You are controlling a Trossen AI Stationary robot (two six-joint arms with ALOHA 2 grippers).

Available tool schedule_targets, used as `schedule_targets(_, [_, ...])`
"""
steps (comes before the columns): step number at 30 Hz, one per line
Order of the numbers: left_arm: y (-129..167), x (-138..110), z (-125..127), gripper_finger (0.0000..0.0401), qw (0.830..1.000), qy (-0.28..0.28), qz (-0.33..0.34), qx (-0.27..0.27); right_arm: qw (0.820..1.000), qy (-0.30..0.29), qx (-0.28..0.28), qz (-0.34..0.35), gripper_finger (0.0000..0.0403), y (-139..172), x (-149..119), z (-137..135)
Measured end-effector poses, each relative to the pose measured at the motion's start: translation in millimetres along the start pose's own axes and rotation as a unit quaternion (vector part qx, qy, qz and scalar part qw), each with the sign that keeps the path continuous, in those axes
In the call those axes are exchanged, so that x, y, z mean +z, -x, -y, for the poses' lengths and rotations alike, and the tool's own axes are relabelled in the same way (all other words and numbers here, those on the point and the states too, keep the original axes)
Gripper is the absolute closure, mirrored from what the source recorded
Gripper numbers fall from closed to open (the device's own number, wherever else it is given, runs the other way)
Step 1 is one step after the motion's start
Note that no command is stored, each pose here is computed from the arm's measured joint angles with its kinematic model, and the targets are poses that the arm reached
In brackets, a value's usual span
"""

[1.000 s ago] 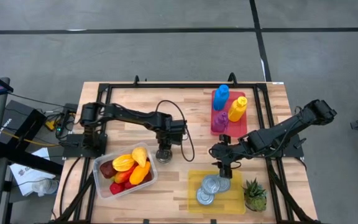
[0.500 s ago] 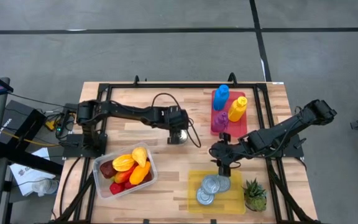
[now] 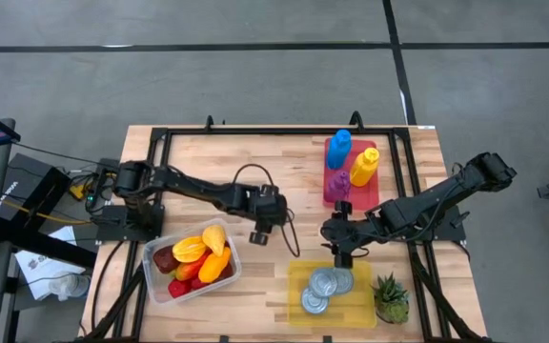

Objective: Pick & Place Food Item
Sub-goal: Put the blue and pink tuna can into the yellow bin

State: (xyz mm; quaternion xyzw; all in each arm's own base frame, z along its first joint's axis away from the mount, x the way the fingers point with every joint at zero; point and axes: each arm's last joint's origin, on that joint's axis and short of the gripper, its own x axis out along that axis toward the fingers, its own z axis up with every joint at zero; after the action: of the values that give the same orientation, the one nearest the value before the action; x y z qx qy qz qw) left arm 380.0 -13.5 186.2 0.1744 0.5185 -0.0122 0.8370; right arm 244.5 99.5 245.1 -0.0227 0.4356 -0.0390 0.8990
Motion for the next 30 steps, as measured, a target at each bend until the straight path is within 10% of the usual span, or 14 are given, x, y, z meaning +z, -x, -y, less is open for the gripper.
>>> schedule_targets(9, [-28.0, -8.5, 5.5, 0.0159, 0.998, -0.001, -0.043, 0.040, 1.000, 0.001, -0.025, 0.008, 0.0179, -0.1, 0.4, 1.6])
schedule_targets(21, [-36.8, -2.5, 26.0, 0.0376, 0.997, -0.013, -0.037, 0.061, 1.000, 0.001, -0.027, 0.008, 0.0179, 0.0, 0.2, 1.7])
schedule_targets(30, [-28.4, 3.4, 36.5, 0.0400, 0.994, -0.022, -0.021, 0.109, 0.999, -0.010, -0.049, 0.019, 0.0179, 0.2, 1.0, 2.5])
